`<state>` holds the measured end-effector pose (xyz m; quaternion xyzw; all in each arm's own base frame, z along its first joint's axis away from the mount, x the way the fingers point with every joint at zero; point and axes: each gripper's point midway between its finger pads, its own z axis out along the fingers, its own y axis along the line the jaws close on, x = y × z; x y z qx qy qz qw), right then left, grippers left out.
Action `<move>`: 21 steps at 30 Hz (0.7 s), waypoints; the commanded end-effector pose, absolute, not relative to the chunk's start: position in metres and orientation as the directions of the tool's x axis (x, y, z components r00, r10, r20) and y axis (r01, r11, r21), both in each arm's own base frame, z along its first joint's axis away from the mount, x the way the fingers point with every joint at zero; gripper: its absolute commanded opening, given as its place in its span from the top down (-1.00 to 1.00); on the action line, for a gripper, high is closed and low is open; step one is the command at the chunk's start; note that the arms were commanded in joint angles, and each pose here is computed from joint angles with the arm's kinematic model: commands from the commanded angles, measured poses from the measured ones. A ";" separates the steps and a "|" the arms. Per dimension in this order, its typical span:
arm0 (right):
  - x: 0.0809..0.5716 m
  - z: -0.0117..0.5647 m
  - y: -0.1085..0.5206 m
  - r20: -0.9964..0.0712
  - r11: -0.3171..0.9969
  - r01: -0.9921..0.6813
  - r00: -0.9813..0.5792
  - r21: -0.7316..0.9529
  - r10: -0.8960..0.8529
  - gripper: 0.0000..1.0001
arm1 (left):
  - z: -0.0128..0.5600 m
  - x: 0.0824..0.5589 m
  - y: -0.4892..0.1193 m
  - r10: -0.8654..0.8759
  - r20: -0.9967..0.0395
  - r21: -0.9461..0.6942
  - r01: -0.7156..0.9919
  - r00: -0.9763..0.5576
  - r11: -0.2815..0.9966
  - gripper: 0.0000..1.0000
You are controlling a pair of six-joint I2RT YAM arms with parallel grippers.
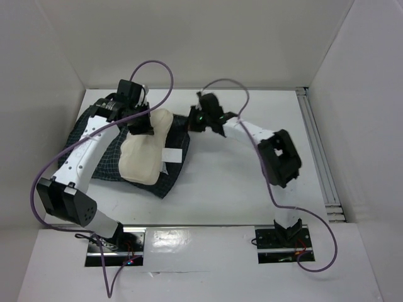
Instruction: Put the pillow into the pillowcase
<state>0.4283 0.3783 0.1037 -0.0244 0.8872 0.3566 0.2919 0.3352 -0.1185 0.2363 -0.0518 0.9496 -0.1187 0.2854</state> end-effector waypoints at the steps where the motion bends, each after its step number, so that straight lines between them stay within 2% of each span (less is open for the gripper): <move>1: 0.436 0.339 0.349 -0.763 0.554 -0.532 -0.524 0.641 0.380 1.00 | 0.265 0.362 -0.134 -0.151 -0.620 -0.276 0.033 -0.770 0.961 1.00; 2: 0.429 0.360 0.343 -0.782 0.552 -0.556 -0.485 0.621 0.391 1.00 | 0.252 0.376 -0.132 -0.151 -0.615 -0.222 -0.014 -0.774 0.975 1.00; 3: 0.421 0.367 0.338 -0.785 0.548 -0.563 -0.476 0.618 0.396 1.00 | 0.241 0.385 -0.138 -0.137 -0.605 -0.203 -0.015 -0.784 0.979 1.00; 4: 0.406 0.399 0.324 -0.797 0.532 -0.594 -0.426 0.603 0.428 1.00 | 0.237 0.389 -0.146 -0.124 -0.582 -0.205 -0.002 -0.804 0.979 1.00; 7: 0.382 0.409 0.302 -0.799 0.551 -0.581 -0.392 0.599 0.456 1.00 | 0.214 0.394 -0.164 -0.078 -0.524 -0.176 0.018 -0.848 0.984 1.00; 11: 0.380 0.328 0.294 -0.764 0.631 -0.455 -0.514 0.628 0.390 1.00 | 0.204 0.402 -0.179 -0.077 -0.541 -0.203 0.042 -0.838 0.978 1.00; 15: 0.366 0.231 0.280 -0.688 0.708 -0.306 -0.640 0.637 0.343 1.00 | 0.164 0.405 -0.171 -0.146 -0.473 -0.155 -0.082 -0.869 0.985 1.00; 21: 0.347 0.199 0.253 -0.675 0.780 -0.214 -0.662 0.588 0.327 1.00 | 0.157 0.410 -0.190 -0.115 -0.464 -0.226 -0.008 -0.878 0.974 0.99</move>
